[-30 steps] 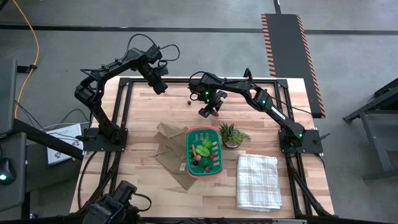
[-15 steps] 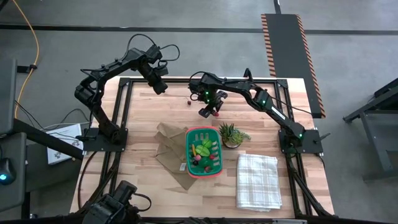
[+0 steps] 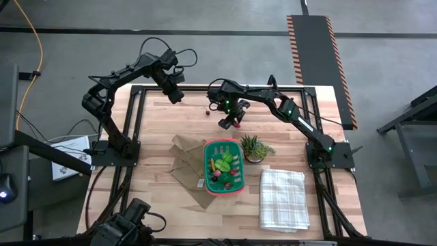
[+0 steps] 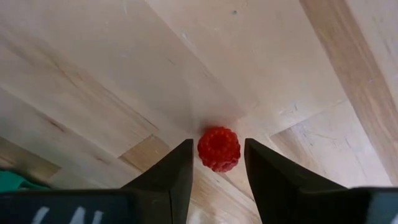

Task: Pick and placing Produce into tupperware
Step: Put the red raspberry into the green basket

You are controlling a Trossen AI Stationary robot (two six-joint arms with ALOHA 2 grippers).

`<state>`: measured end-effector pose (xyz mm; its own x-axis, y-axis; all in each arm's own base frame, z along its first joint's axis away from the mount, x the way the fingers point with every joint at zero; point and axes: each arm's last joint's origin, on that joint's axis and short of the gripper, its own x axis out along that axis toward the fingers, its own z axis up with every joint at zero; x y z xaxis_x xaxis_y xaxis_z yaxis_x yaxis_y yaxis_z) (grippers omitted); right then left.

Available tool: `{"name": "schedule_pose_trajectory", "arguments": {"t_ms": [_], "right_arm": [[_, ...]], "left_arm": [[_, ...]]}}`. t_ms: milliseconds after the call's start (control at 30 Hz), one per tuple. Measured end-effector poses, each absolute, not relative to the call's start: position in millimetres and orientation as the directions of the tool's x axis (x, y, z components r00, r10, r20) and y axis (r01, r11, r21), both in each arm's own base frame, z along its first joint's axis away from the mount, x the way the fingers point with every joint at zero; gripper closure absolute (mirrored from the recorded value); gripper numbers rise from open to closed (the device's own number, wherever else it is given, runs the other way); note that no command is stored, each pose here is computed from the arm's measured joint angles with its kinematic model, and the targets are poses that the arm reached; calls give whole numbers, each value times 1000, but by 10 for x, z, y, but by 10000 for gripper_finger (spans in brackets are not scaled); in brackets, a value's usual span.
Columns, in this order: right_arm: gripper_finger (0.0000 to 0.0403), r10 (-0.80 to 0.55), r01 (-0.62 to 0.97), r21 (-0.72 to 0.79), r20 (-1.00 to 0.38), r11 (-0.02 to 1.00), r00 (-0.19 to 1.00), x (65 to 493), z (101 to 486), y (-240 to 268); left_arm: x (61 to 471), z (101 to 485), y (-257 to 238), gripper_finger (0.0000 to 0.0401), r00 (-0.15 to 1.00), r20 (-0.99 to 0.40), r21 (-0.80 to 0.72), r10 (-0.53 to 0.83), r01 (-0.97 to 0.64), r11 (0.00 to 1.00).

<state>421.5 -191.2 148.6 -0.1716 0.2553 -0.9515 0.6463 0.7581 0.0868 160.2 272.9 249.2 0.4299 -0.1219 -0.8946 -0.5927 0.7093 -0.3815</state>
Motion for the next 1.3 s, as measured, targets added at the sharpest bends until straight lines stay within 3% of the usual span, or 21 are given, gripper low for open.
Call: {"name": "schedule_pose_trajectory", "arguments": {"t_ms": [267, 767, 1300], "right_arm": [[306, 258, 647, 88, -951, 758, -173, 4213, 1489, -1912], [322, 235, 621, 80, -956, 780, -173, 4216, 1518, -1930], [331, 178, 603, 141, -984, 785, -2, 4226, 2133, -1932]], "left_arm": [[1602, 2492, 2729, 394, 430, -895, -382, -122, -593, 709], [1602, 2492, 2730, 394, 430, -894, -381, -121, -593, 710], [1603, 2492, 2732, 394, 431, -894, -380, -119, -592, 711]]}}
